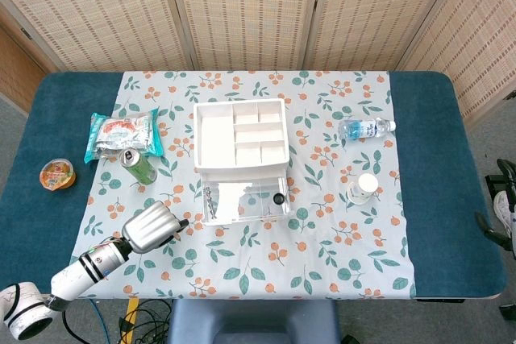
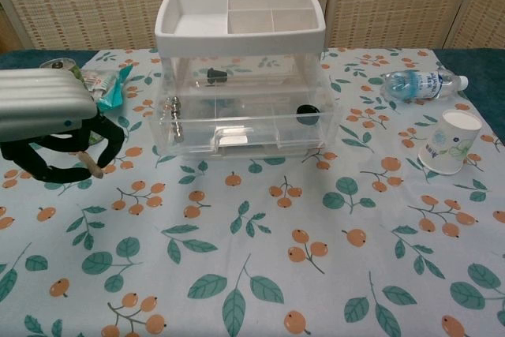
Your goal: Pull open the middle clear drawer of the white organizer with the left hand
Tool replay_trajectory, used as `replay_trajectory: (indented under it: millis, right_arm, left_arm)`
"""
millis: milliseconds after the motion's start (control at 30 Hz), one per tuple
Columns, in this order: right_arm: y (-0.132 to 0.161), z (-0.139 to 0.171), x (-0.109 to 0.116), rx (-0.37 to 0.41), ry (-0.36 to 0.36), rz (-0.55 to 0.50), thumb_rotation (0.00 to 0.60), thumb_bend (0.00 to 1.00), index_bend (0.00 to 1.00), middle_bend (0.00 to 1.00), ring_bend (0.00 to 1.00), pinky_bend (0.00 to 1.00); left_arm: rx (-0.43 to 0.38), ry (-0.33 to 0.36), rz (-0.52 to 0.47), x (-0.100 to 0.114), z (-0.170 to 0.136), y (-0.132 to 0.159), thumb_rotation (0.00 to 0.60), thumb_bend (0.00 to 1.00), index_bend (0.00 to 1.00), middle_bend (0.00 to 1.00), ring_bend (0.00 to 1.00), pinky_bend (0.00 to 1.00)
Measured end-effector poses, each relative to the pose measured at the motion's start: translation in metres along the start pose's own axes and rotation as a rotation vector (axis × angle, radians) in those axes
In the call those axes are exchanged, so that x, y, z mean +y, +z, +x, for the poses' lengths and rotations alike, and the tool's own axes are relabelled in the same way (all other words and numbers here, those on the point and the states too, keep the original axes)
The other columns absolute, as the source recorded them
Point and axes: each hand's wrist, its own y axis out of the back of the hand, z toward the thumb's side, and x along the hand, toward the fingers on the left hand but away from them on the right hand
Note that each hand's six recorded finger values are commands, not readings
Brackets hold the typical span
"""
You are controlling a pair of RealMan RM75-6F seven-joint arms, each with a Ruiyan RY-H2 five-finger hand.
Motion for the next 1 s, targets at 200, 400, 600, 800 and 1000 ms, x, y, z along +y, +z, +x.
replay_trajectory:
  millis: [200, 400, 600, 800, 1000]
  right_arm:
    - [0.000, 0.000, 0.000, 0.002, -0.004, 0.000, 0.600, 0.30, 0.00, 0.11, 0.12, 0.10]
    - [-0.001, 0.000, 0.000, -0.001, -0.004, 0.000, 0.600, 0.30, 0.00, 0.11, 0.12, 0.10]
    - [-0.002, 0.001, 0.003, 0.001, -0.009, 0.004, 0.600, 0.30, 0.00, 0.11, 0.12, 0.10]
    - [-0.002, 0.003, 0.000, 0.009, 0.010, 0.003, 0.600, 0.30, 0.00, 0.11, 0.12, 0.10]
    - [0.002, 0.003, -0.010, 0.040, 0.060, 0.006, 0.600, 0.32, 0.00, 0.11, 0.12, 0.10]
  left_arm:
    - [0.012, 0.022, -0.007, 0.001, 0.002, -0.004, 0.600, 0.34, 0.49, 0.99, 1.00, 1.00]
    - [0.047, 0.060, -0.017, 0.009, -0.007, -0.011, 0.600, 0.34, 0.48, 0.99, 1.00, 1.00]
    - [0.121, 0.120, -0.035, 0.022, -0.026, -0.025, 0.600, 0.34, 0.48, 0.97, 0.99, 1.00]
    - [0.297, 0.161, -0.076, 0.029, -0.053, -0.055, 0.600, 0.34, 0.45, 0.87, 0.85, 1.00]
    - [0.601, 0.158, -0.129, 0.022, -0.106, -0.102, 0.600, 0.32, 0.35, 0.68, 0.59, 0.77]
